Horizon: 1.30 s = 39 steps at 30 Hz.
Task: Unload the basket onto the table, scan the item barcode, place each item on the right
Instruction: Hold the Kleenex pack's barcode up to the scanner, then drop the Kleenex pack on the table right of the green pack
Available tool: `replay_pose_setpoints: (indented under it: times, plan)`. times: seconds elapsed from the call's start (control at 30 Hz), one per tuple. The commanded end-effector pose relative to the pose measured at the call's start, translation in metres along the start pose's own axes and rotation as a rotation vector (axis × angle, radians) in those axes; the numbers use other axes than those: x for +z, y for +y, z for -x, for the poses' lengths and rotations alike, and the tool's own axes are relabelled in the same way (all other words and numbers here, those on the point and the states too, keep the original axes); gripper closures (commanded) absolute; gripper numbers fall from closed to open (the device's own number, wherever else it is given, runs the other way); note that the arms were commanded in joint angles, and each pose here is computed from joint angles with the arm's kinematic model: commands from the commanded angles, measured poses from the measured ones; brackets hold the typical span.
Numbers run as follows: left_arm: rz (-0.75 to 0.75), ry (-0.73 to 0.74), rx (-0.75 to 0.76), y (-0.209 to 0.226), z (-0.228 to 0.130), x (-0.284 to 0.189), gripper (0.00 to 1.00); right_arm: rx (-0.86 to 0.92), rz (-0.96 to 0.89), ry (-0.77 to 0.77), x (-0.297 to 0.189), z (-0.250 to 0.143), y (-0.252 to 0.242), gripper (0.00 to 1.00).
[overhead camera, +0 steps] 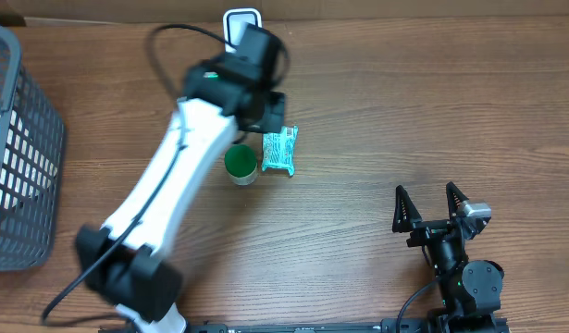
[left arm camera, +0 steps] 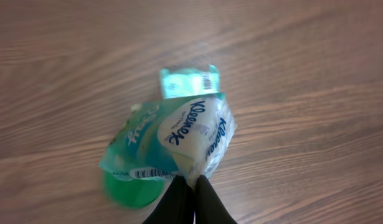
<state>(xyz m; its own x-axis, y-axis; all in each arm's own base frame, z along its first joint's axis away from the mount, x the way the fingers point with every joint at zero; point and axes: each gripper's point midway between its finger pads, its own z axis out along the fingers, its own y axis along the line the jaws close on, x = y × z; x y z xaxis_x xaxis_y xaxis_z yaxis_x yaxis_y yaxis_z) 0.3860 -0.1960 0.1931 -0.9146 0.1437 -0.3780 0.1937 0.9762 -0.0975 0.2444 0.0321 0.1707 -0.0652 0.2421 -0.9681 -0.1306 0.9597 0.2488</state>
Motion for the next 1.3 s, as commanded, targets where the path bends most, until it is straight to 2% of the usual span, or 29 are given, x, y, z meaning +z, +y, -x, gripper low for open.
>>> replay_pose_setpoints:
  times: [0.0, 0.17, 0.3, 0.33, 0.4, 0.5, 0.63, 0.8, 0.97, 1.1, 1.27]
  plan:
    - [-0.025, 0.069, 0.065, -0.033, -0.013, 0.040, 0.96, 0.002, 0.009, -0.002, 0.000, -0.002, 0.001, 0.00]
    - [-0.086, 0.098, 0.109, -0.076, -0.023, 0.081, 0.96, 0.002, 0.009, -0.002, 0.000, -0.002, 0.001, 0.00]
    - [-0.081, 0.140, 0.140, -0.088, -0.036, 0.101, 0.95, 0.002, 0.009, -0.002, 0.000, -0.002, 0.001, 0.00]
    - [-0.078, 0.149, 0.142, -0.088, -0.038, 0.104, 0.91, 0.002, 0.009, -0.002, 0.000, -0.002, 0.001, 0.00]
    - [-0.070, 0.163, 0.147, -0.086, -0.041, 0.108, 0.58, 0.002, 0.009, -0.002, 0.000, -0.002, 0.001, 0.00]
    - [-0.044, 0.140, 0.129, -0.074, -0.032, 0.105, 0.28, 0.002, 0.009, -0.002, 0.000, -0.002, 0.001, 0.00]
    - [-0.012, 0.083, 0.060, -0.043, -0.001, 0.071, 0.26, 0.002, 0.009, -0.002, 0.000, -0.002, 0.001, 0.00]
    - [0.006, -0.066, -0.092, 0.023, 0.047, -0.016, 0.29, 0.002, 0.009, -0.002, 0.000, -0.002, 0.001, 0.00]
    - [0.077, -0.288, -0.309, 0.129, 0.069, -0.118, 0.29, 0.002, 0.009, -0.002, 0.000, -0.002, 0.001, 0.00]
    - [0.213, -0.402, -0.541, 0.237, 0.045, -0.179, 0.30, 0.002, 0.009, -0.002, 0.000, -0.002, 0.001, 0.00]
    - [0.397, -0.389, -0.817, 0.357, -0.024, -0.210, 0.33, 0.002, 0.009, -0.002, 0.000, -0.002, 0.001, 0.00]
